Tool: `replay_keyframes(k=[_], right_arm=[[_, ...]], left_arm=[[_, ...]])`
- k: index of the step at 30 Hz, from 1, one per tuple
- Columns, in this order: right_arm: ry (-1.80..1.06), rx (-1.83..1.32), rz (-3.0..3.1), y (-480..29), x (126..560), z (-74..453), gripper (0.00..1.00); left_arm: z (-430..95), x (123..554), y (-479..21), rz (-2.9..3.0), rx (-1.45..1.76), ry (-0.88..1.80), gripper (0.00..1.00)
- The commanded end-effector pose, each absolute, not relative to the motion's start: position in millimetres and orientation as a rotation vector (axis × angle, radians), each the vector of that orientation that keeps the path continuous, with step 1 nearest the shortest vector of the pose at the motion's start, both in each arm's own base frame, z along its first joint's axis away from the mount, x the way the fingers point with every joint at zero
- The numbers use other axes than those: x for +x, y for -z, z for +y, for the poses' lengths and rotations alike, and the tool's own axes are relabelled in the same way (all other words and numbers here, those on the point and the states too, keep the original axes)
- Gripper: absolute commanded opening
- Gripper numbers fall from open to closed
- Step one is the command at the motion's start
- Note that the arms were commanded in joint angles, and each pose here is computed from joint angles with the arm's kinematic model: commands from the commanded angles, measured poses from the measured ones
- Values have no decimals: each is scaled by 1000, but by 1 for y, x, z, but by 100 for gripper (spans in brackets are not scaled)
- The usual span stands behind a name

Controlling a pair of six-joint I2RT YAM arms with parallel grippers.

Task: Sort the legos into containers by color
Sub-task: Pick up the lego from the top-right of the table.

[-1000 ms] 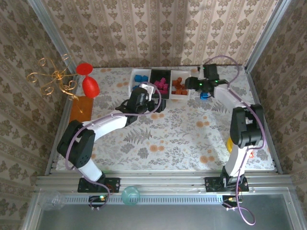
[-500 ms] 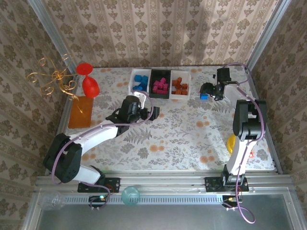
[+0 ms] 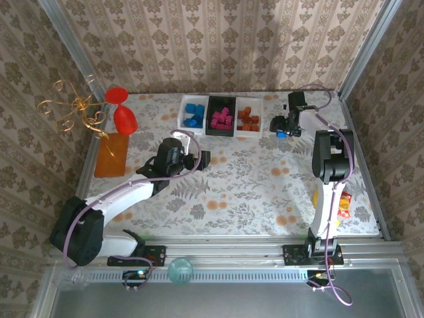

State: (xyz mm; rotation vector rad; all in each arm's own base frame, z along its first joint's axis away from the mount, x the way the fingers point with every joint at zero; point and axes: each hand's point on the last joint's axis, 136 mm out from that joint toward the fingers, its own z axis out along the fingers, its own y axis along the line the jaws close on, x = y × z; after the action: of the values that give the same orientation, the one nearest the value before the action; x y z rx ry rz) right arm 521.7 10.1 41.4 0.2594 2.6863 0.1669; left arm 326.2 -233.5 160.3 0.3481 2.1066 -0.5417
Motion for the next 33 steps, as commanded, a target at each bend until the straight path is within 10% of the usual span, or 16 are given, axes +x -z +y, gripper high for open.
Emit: replay_keyframes(k=[1, 33], right_arm=[[-90, 218, 2756, -35, 516, 6, 73], [-159, 189, 2694, -73, 490, 34, 50]], left_arm=[[-230, 326, -162, 2103, 316, 556, 100], [-226, 328, -151, 2123, 276, 601, 100]])
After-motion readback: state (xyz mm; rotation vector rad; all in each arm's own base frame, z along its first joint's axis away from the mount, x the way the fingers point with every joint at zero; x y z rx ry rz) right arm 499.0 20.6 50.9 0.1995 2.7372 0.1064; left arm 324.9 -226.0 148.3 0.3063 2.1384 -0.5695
